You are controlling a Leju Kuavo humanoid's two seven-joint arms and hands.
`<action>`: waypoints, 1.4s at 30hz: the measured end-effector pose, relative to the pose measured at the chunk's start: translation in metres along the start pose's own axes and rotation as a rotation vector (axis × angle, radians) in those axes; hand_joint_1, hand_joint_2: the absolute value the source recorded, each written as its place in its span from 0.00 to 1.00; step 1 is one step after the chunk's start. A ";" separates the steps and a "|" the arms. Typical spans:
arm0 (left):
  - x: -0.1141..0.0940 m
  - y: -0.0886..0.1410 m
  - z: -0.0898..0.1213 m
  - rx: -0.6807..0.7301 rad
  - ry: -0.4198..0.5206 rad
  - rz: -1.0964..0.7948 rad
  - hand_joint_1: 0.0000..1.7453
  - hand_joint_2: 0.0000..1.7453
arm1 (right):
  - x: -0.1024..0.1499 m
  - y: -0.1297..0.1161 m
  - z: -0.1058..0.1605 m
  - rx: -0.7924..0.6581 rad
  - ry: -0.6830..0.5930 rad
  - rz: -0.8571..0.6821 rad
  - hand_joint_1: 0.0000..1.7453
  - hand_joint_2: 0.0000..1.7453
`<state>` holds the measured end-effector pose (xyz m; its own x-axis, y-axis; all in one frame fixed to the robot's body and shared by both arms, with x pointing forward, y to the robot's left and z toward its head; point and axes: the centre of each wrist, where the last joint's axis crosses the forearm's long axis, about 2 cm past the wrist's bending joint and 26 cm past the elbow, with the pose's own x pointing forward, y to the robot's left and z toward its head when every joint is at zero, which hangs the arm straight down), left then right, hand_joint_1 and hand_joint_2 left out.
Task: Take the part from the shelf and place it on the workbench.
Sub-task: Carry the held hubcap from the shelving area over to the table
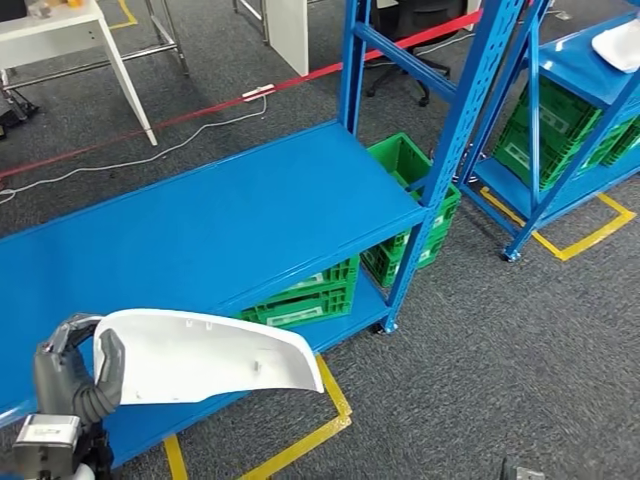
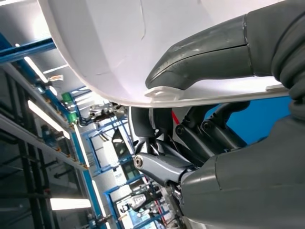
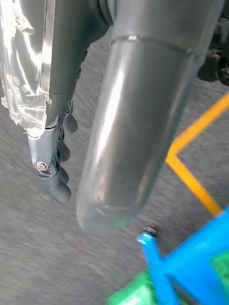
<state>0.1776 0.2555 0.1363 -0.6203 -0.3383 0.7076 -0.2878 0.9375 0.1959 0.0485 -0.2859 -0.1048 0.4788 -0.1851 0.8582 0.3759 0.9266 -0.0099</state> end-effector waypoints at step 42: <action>-0.018 -0.040 -0.004 -0.104 0.057 0.064 1.00 1.00 | -0.013 0.000 0.018 -0.133 0.060 -0.040 0.00 0.00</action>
<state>0.2033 0.2243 0.1181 -0.5918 -0.2747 0.7579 -0.1695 0.9615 0.2162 0.0285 -0.2776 -0.1067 0.5065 -0.2445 0.8269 0.4956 0.8672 -0.0472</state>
